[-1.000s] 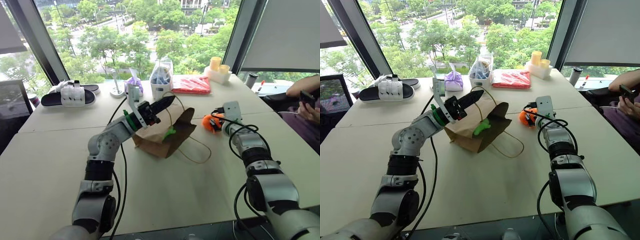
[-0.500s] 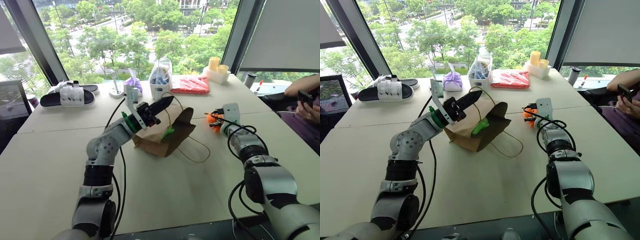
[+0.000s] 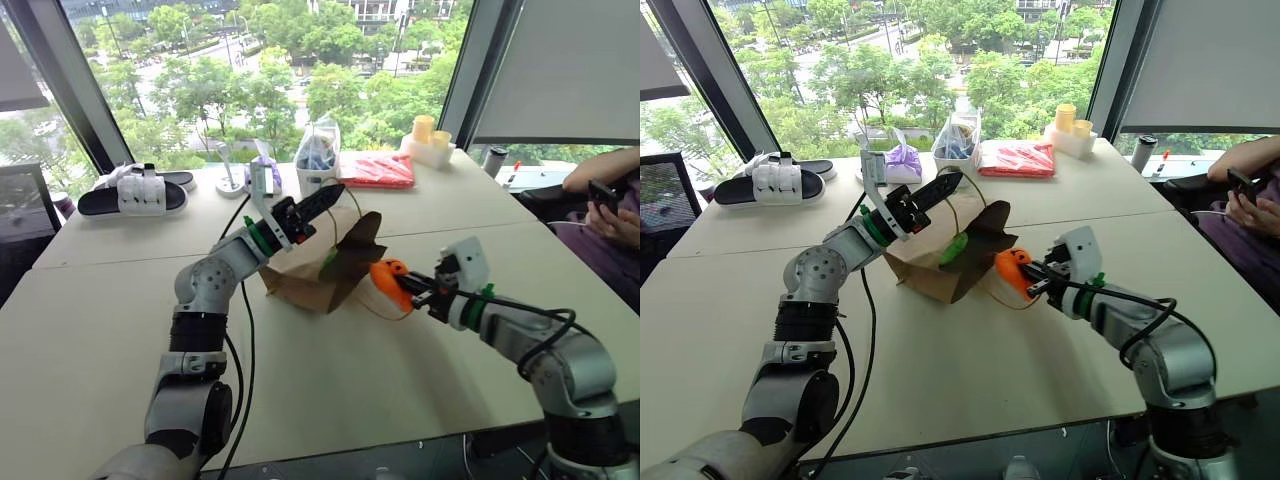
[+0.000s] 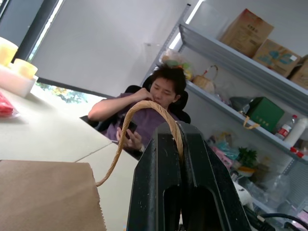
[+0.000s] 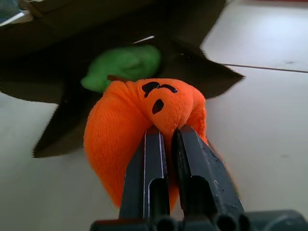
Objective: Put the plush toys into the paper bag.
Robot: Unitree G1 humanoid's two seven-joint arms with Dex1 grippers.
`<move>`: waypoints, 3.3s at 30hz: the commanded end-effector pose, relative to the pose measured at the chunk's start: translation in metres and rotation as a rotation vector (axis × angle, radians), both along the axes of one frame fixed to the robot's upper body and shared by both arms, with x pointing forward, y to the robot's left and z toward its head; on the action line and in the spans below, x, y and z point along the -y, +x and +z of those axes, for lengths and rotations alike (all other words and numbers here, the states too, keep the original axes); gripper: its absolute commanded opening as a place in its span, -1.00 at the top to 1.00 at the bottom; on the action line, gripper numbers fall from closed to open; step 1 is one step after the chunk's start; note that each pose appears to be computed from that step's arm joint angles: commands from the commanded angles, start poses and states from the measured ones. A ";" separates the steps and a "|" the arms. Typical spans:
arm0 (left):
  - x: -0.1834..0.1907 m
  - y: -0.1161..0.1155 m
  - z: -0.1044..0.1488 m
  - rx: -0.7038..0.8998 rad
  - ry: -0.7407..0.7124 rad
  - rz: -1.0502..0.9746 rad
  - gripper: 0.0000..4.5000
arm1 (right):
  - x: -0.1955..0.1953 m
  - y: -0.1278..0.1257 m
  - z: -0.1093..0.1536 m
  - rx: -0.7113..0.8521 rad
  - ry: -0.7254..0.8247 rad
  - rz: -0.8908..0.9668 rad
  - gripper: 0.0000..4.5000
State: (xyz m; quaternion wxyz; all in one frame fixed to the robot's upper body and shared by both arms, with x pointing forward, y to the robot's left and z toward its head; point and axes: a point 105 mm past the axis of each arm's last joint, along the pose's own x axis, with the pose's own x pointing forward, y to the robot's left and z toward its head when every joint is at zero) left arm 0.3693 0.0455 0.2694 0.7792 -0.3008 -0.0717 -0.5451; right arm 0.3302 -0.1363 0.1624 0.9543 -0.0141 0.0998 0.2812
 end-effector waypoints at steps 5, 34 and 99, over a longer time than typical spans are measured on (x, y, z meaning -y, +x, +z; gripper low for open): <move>0.007 -0.010 0.012 0.048 -0.025 -0.041 1.00 | -0.020 0.046 0.021 0.063 0.024 -0.119 0.96; -0.013 0.010 0.037 -0.001 -0.174 0.063 1.00 | 0.061 -0.005 0.007 0.073 0.161 -0.297 -0.99; -0.053 0.002 -0.017 0.015 0.196 -0.009 -0.99 | -0.019 -0.069 0.058 0.014 0.709 0.275 -1.00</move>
